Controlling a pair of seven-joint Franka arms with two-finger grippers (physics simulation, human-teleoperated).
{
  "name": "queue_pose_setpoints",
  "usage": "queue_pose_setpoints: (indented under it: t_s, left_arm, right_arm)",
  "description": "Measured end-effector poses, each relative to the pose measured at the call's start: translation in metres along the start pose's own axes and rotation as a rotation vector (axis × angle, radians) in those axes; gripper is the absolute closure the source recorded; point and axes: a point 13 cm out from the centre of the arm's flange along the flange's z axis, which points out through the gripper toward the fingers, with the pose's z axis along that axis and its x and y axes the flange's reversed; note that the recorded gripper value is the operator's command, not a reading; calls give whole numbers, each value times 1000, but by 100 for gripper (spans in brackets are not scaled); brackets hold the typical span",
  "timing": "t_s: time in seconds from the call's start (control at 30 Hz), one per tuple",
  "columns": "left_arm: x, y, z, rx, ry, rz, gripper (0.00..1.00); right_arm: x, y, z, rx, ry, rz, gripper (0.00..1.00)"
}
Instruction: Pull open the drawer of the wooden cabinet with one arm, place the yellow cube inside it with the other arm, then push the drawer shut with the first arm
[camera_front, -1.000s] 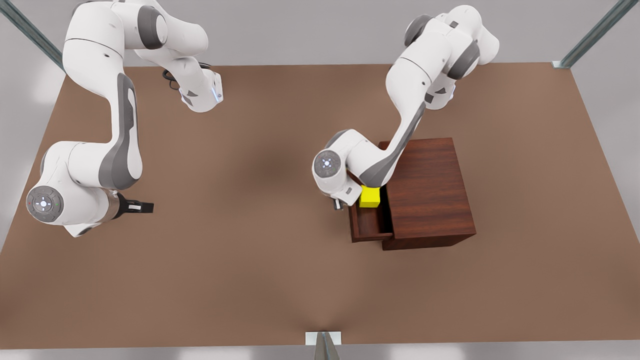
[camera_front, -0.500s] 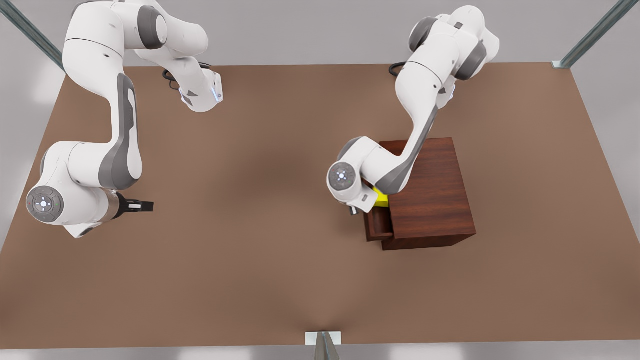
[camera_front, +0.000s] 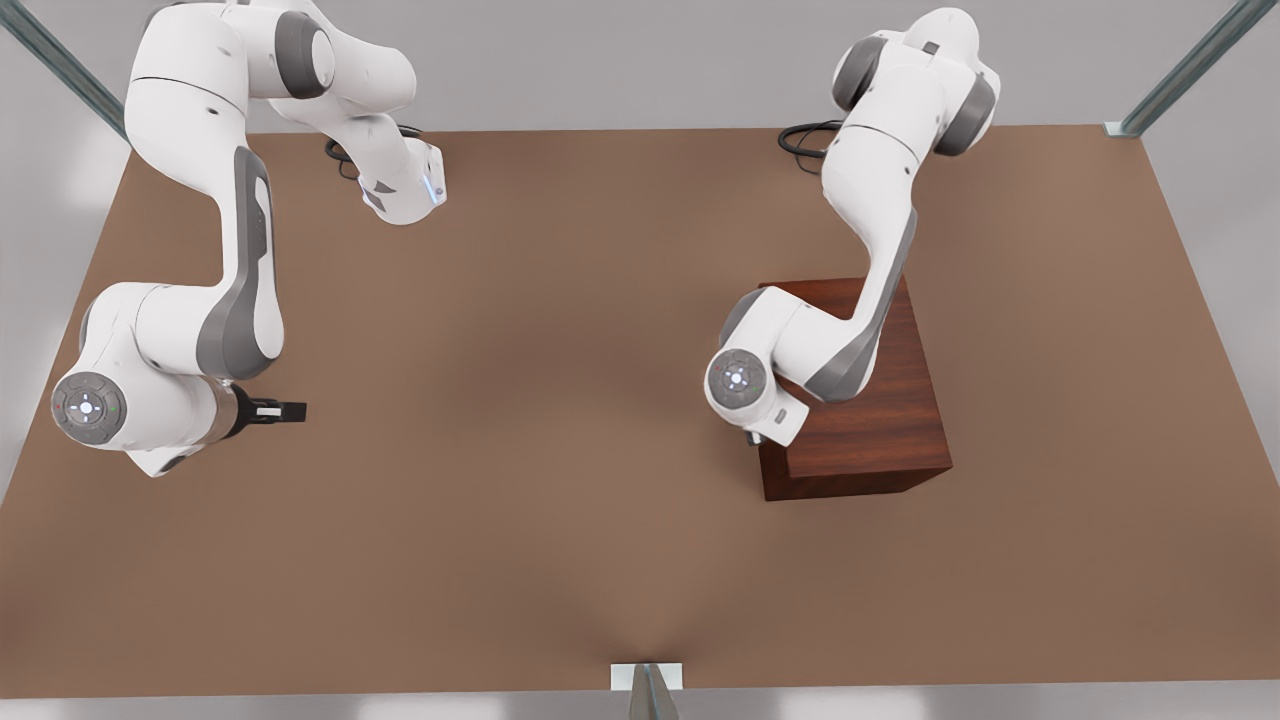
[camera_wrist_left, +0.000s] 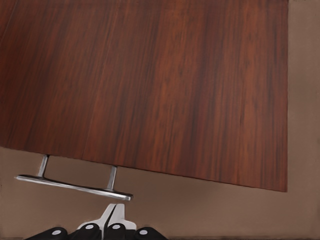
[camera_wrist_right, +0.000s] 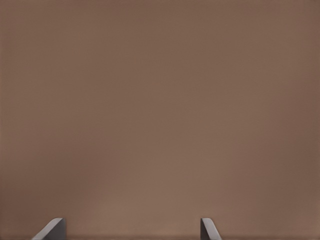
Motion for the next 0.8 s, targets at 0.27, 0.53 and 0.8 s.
queue_pose_setpoints:
  t_s: [0.27,0.53,0.8]
  left_arm:
    - [-233,-21,-171,39,235,115,0]
    - [-283,-46,-150,128,265,702,0]
    - [-267,-55,-154,222,169,1151,0]
  right_arm:
    - [0,0,0,0,0,-6,0]
    - [0,0,0,0,0,-9,0]
    - [0,0,0,0,0,-11,0]
